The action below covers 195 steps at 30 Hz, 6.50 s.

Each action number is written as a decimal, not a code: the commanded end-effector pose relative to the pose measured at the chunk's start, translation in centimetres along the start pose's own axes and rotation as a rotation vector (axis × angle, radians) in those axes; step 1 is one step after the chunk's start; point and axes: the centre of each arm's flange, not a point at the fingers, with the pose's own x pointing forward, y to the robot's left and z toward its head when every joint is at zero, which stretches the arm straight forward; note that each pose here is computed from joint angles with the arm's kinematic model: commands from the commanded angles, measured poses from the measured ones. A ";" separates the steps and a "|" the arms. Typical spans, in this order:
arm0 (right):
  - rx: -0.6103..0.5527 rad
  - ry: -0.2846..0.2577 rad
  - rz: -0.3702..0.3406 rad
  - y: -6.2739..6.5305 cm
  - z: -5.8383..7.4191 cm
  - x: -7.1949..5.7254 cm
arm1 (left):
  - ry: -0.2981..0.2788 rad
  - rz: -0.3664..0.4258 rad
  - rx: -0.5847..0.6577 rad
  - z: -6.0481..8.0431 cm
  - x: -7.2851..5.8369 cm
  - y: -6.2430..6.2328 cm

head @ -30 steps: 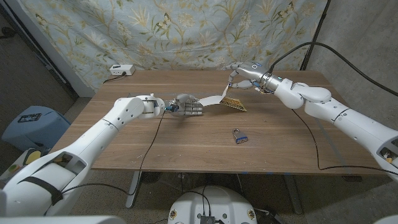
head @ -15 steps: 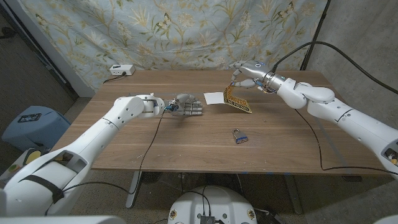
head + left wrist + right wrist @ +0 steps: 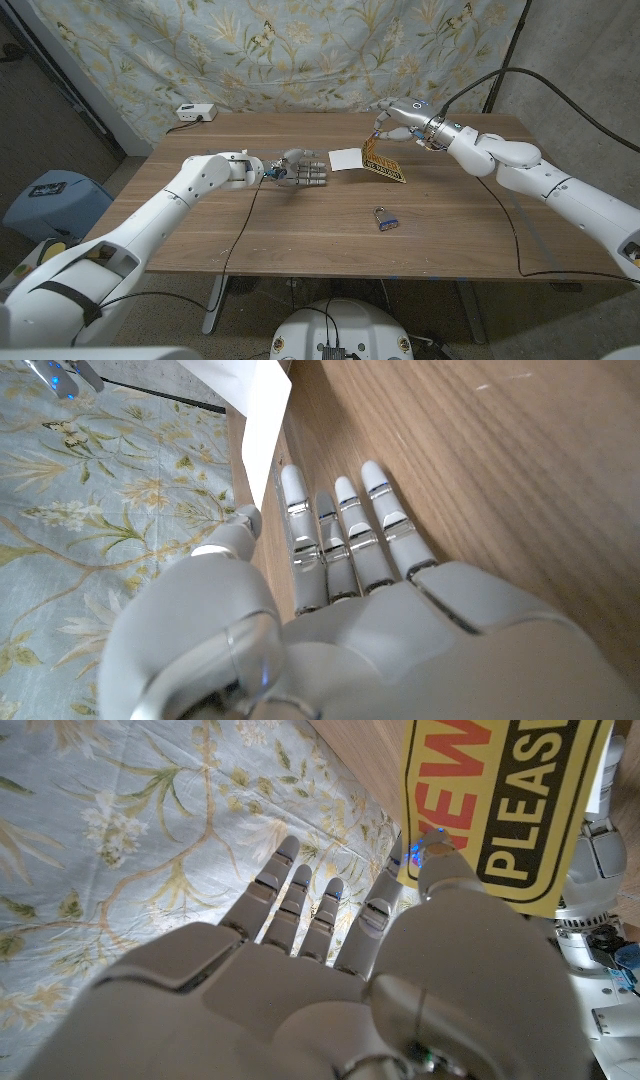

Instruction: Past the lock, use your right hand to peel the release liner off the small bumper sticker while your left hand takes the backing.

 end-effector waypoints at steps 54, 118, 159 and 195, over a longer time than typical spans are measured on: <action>-0.034 -0.010 -0.035 -2.4 0.6 -3.3 | -0.088 -0.039 0.051 2.6 -2.4 -1.0; -0.114 -0.043 -0.107 -6.2 1.6 -3.0 | 0.025 -0.099 -0.077 1.3 1.0 1.7; -0.181 -0.078 -0.181 -9.8 3.1 -2.6 | 0.017 -0.176 -0.088 1.0 3.2 -0.6; -0.228 -0.077 -0.199 -11.3 2.3 -0.7 | 0.068 -0.375 -0.161 -0.5 1.9 -4.4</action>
